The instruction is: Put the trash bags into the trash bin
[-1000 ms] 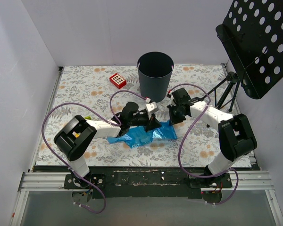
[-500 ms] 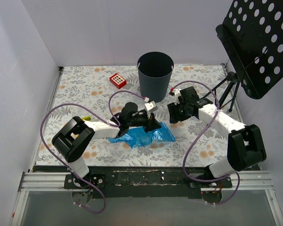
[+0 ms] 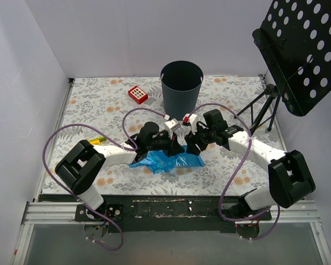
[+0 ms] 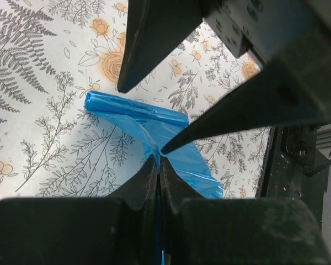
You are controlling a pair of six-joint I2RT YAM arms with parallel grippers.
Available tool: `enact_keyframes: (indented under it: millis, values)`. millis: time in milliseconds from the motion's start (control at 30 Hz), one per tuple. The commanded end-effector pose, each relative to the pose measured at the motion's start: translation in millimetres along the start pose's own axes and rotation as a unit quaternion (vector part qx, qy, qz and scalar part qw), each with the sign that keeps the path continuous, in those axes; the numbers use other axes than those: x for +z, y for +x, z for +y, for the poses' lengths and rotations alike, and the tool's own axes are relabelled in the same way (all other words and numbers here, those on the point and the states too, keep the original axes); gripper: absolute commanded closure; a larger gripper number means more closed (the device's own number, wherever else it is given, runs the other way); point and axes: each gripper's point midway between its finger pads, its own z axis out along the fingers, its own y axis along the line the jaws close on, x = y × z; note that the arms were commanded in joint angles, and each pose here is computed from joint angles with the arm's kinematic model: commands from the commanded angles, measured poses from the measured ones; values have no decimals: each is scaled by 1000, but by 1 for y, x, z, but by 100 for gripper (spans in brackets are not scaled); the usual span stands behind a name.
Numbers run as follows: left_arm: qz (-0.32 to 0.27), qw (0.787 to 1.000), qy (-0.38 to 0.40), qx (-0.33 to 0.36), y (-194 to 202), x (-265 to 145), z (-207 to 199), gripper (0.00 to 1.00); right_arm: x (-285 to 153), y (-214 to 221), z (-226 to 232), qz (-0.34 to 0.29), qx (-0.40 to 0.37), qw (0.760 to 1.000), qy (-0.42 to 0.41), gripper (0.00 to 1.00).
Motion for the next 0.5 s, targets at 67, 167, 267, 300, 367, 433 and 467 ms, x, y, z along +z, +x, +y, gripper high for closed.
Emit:
enact_keyframes:
  millis: [67,167,267,300,367,433,467]
  values:
    - [-14,999,-45,-18,-13,-15,10,100,20,-14,9,-36,-61,997,-28,36]
    - [-13,998,-51,-31,-15,-17,14,100,28,-14,5,-38,-41,998,-15,36]
    - [-17,997,-62,-42,-17,-19,19,100,34,-15,4,-39,-34,999,-11,37]
    - [-16,996,-68,-47,-16,-20,21,100,36,-15,6,-40,-39,998,-13,37]
    - [-19,996,-74,-51,-17,-22,24,100,39,-14,11,-40,-48,998,-27,37]
    - [-18,995,-78,-56,-16,-23,27,100,42,-12,16,-36,-56,997,-35,37]
    - [-19,995,-78,-56,-17,-23,26,100,44,-11,17,-34,-60,997,-37,37]
